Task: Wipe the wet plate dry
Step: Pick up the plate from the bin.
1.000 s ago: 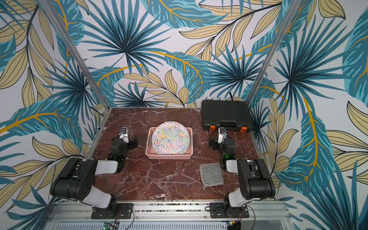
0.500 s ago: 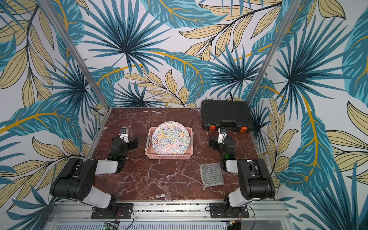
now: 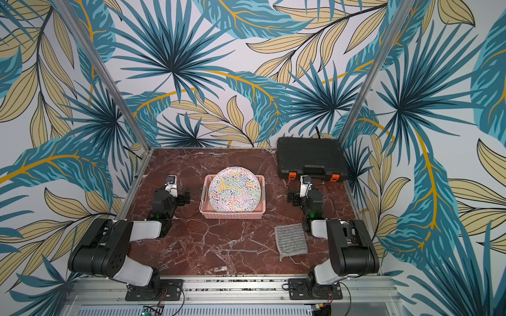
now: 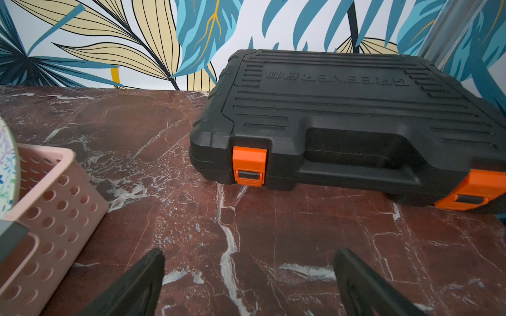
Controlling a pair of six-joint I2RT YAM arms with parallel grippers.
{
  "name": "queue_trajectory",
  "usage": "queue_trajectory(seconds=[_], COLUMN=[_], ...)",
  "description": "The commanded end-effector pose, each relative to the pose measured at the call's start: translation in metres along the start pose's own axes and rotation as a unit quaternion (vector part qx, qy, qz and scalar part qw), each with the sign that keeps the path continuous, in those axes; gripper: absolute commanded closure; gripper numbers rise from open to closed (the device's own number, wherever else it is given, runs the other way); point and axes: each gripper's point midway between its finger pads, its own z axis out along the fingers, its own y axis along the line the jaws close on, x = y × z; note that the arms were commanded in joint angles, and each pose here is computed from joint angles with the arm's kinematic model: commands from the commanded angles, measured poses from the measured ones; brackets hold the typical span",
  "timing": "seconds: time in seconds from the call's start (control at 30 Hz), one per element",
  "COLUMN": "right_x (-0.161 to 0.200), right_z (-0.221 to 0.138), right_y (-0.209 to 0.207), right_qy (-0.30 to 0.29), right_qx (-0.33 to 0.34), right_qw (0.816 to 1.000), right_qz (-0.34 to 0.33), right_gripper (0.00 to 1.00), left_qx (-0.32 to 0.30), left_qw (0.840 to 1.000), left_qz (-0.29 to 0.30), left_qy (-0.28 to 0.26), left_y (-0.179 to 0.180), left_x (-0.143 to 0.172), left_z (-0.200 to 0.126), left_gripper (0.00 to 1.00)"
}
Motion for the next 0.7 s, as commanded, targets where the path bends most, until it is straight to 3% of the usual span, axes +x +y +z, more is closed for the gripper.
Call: queue_trajectory(seconds=[0.0,0.03,0.13,0.2,0.27,0.4,0.5,0.67], right_x=[-0.029,-0.037,-0.054,-0.041,-0.046,-0.071,-0.077,-0.072], right_z=[-0.022,-0.032,-0.053,-0.067,-0.068,-0.076,-0.093,-0.121], right_y=[-0.018,-0.026,-0.035,-0.044,-0.029,0.029,0.067,0.118], right_qy=[0.025,0.045,0.041,0.069,0.079,0.106,0.153,0.24], right_qx=[0.058,0.086,0.117,0.16,0.119,-0.044,-0.122,-0.152], right_qw=[0.996,0.992,0.979,0.95,0.945,0.939,0.927,0.938], right_qz=[0.056,0.078,0.163,0.259,0.293,0.325,0.321,0.199], right_gripper=[0.0,0.0,0.0,0.01,0.0,0.01,0.0,0.02], left_qx=[0.053,0.061,0.1,0.154,0.224,0.338,0.378,0.351], left_qw=[0.997,0.996,0.988,0.977,0.959,0.919,0.898,0.894], left_qz=[0.025,0.029,0.044,0.048,0.06,0.065,0.06,0.034], left_qy=[0.054,0.056,0.109,0.141,0.162,0.191,0.218,0.275], left_y=[-0.012,-0.012,-0.019,-0.032,-0.049,-0.077,-0.088,-0.086], left_x=[-0.029,-0.051,-0.069,-0.073,-0.074,-0.072,-0.059,-0.031], left_z=[-0.015,-0.019,-0.048,-0.075,-0.104,-0.155,-0.169,-0.142], left_gripper=[0.0,0.0,0.0,0.0,0.0,0.0,0.0,0.0])
